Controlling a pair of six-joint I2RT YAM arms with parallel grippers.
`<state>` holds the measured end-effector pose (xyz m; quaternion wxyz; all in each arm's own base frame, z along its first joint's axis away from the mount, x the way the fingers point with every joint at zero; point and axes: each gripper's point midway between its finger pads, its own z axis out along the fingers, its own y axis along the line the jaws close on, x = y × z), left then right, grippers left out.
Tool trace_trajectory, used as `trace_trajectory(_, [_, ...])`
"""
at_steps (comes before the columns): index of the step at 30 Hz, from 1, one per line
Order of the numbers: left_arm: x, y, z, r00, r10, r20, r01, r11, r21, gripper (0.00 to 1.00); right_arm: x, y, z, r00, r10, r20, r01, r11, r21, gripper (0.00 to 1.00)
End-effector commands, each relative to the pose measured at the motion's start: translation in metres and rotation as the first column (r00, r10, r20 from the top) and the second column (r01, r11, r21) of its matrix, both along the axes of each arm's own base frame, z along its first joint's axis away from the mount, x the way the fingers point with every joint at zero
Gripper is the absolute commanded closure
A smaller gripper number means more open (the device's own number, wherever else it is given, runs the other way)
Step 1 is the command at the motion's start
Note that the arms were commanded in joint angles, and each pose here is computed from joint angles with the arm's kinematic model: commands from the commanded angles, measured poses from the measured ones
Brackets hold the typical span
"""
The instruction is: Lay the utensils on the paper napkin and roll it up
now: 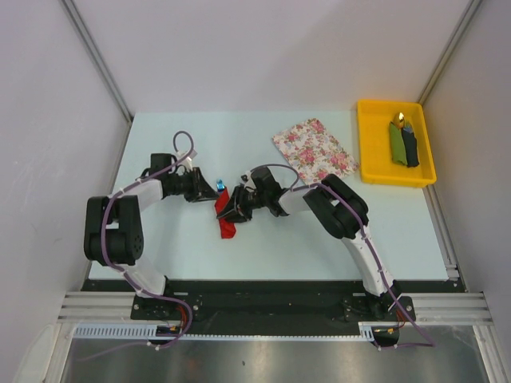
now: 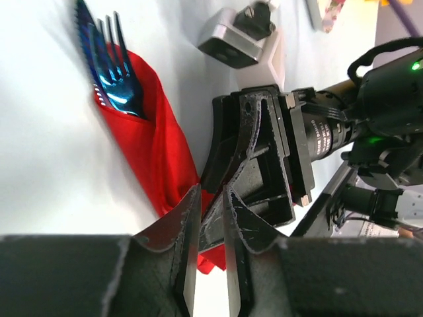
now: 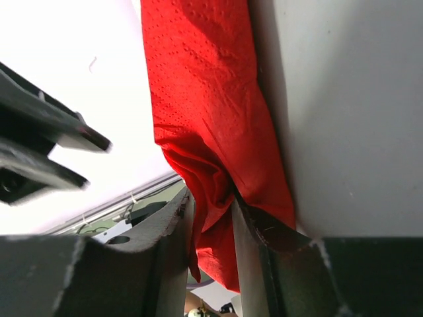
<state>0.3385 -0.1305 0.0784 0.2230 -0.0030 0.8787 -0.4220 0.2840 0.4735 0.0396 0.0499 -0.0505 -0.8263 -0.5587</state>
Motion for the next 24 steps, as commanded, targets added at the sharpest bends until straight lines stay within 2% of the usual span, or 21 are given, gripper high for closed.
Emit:
trace_trajectory(1, [-0.001,-0.012,-0.004,0.998,-0.064,0.015,0.063,0.997,0.052,0.76,0.003,-0.006,-0.035,0.999,-0.042,-0.030,0.039,0.993,-0.114,0.65])
trace_trajectory(10, [-0.015,-0.019,-0.031,0.993,-0.098,-0.067,0.106,0.986,0.126,0.77,-0.001,-0.003,-0.034,1.000,-0.009,0.006,0.010,0.992,-0.129,0.66])
trace_trajectory(15, [-0.016,-0.008,-0.041,0.993,-0.083,-0.082,0.098,0.976,0.194,0.82,-0.001,-0.006,-0.035,1.000,0.006,0.024,-0.003,0.989,-0.149,0.66])
trace_trajectory(24, [-0.016,0.001,-0.056,0.991,-0.065,-0.119,0.093,0.962,0.255,0.85,0.001,0.001,-0.012,0.995,0.034,0.097,-0.024,0.994,-0.108,0.59])
